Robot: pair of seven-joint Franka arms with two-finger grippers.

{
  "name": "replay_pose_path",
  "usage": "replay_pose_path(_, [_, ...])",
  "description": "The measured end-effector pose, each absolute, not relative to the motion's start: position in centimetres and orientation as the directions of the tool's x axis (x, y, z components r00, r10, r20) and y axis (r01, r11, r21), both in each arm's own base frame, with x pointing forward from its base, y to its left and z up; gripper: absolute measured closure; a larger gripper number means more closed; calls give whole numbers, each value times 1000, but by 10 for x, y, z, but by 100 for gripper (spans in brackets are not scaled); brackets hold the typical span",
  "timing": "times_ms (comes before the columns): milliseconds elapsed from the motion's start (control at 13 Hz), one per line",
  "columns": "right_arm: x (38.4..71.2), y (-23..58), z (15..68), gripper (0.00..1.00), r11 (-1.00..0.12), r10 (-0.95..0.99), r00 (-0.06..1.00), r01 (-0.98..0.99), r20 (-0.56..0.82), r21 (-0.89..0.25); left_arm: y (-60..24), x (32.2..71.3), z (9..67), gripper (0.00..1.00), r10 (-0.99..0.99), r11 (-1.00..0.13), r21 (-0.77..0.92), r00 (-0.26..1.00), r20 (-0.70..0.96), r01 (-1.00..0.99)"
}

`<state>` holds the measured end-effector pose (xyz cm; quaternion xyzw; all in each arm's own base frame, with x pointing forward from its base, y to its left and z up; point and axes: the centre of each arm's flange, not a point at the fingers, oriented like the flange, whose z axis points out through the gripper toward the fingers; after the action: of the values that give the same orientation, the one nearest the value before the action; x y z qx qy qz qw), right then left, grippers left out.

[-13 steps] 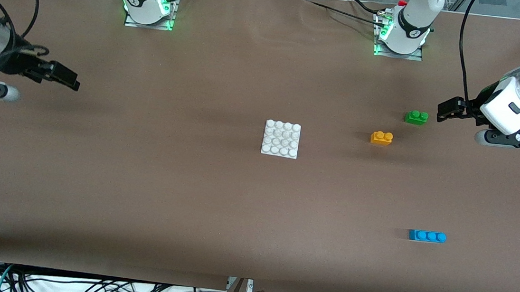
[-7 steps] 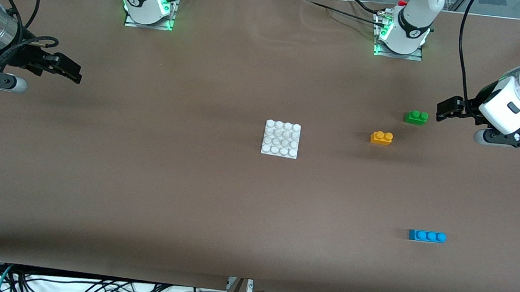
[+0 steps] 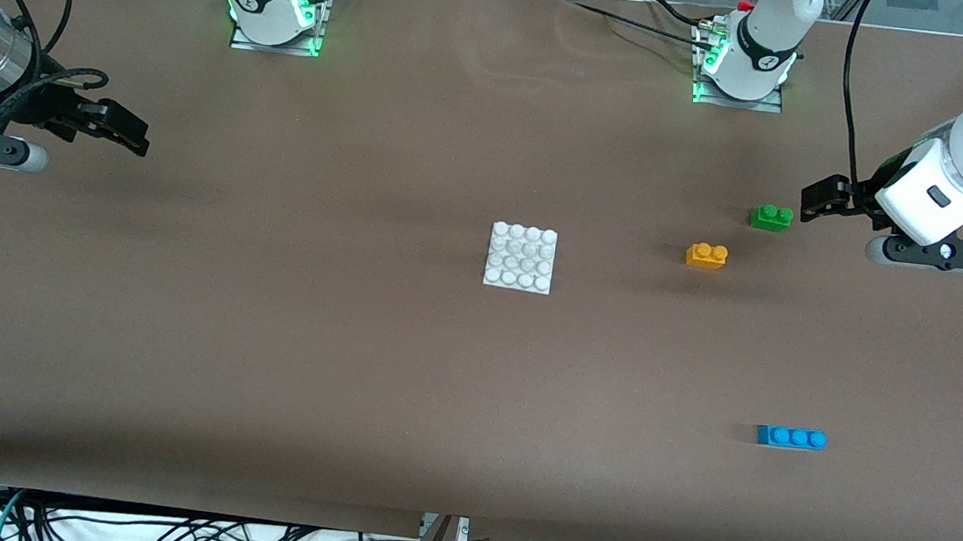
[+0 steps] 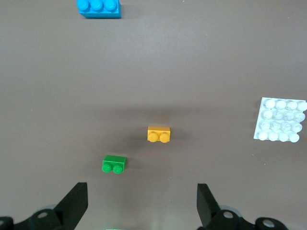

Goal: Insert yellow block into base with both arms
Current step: 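Move the left gripper down over the yellow block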

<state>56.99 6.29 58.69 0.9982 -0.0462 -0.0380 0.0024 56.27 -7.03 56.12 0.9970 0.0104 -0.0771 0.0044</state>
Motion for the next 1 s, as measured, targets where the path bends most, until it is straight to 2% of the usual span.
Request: replay_pose_path(997, [571, 63, 589, 0, -996, -92, 993, -92, -68, 7, -71, 562, 557, 0, 16, -1000, 7, 986, -164, 17])
